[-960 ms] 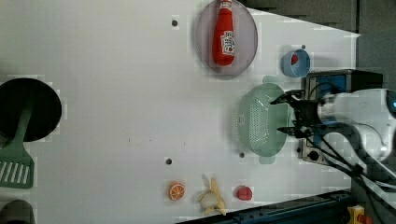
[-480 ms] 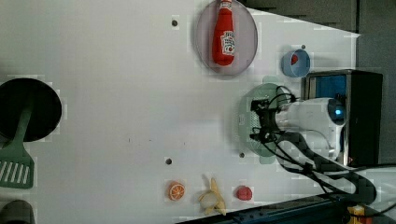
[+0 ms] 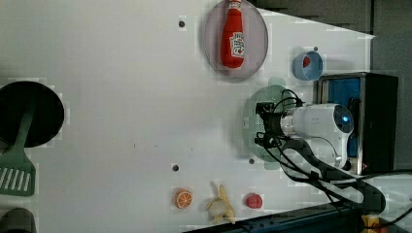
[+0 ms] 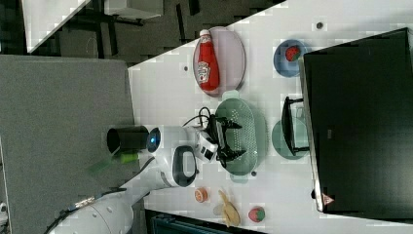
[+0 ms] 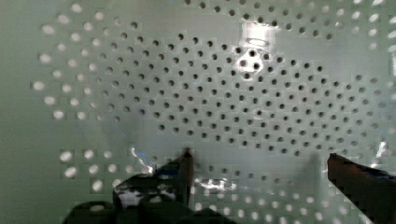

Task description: Drag strainer right to left.

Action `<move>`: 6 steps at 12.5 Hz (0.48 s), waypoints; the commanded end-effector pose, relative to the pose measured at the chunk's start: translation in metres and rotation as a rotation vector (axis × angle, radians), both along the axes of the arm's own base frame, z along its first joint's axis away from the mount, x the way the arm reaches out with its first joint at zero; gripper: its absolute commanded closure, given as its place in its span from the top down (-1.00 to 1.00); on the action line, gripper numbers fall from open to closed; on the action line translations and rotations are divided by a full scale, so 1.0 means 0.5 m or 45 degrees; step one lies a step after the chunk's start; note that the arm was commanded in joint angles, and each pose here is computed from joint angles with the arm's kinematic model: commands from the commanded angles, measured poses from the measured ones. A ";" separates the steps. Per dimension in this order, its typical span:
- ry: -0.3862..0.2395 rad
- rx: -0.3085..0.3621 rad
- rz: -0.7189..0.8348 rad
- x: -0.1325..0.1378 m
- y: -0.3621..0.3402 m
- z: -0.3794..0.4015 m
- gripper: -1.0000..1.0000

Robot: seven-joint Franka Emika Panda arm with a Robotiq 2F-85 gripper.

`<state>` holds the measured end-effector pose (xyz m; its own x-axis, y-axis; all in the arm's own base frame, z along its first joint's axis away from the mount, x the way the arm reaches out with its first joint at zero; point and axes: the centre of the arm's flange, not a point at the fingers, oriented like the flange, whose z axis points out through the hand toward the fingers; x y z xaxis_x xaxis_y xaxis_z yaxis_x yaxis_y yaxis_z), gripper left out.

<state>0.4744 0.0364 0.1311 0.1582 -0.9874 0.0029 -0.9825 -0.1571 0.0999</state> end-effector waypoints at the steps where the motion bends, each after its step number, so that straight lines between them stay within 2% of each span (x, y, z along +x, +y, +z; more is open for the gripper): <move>1: -0.051 -0.009 -0.075 0.014 0.020 0.024 1.00; 6: -0.059 -0.001 -0.119 0.006 0.124 0.026 1.00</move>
